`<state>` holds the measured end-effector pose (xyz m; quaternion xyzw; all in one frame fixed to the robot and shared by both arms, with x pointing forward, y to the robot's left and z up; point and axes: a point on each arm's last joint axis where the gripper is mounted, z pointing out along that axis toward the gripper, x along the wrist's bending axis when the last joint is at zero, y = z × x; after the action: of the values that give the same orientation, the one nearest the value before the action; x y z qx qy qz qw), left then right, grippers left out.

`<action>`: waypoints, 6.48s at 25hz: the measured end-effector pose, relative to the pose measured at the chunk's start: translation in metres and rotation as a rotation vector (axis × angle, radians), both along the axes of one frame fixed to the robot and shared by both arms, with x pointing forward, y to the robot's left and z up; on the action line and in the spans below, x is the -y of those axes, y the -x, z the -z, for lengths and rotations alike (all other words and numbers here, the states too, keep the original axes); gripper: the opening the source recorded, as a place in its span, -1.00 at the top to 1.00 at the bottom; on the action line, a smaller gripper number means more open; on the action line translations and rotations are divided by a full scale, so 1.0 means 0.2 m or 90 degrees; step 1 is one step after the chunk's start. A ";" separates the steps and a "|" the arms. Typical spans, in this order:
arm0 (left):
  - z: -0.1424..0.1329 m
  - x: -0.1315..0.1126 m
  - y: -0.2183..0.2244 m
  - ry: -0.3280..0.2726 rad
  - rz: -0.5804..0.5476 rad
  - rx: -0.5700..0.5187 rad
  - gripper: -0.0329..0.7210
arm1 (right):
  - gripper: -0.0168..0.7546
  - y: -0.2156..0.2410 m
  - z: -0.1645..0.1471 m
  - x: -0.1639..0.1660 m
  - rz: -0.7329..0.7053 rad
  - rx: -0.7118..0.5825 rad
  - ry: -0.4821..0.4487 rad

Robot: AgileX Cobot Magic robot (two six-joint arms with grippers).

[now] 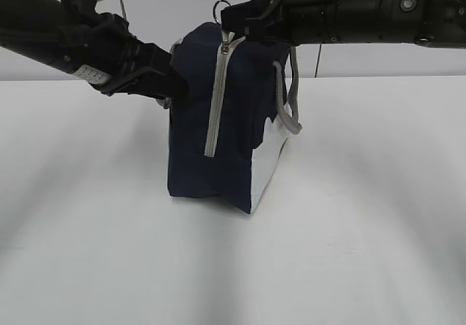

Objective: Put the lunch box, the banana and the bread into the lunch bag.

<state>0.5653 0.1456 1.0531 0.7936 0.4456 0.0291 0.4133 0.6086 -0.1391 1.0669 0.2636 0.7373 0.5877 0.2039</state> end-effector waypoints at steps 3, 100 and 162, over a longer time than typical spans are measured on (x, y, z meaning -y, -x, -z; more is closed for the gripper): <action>0.02 0.00 -0.01 -0.002 0.000 -0.006 0.13 | 1.00 0.00 0.00 0.00 0.001 -0.002 -0.002; 0.06 0.00 0.03 -0.023 0.027 -0.093 0.91 | 1.00 -0.35 -0.09 -0.06 0.039 -0.004 -0.021; 0.07 -0.02 0.06 -0.084 0.079 -0.115 0.90 | 1.00 -0.92 0.37 0.13 0.016 -0.261 -0.149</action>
<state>0.5527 0.1491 1.0382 0.8444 0.4283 -0.0391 0.3195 0.7932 -0.1649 0.9937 0.4085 0.6869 0.6006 0.0255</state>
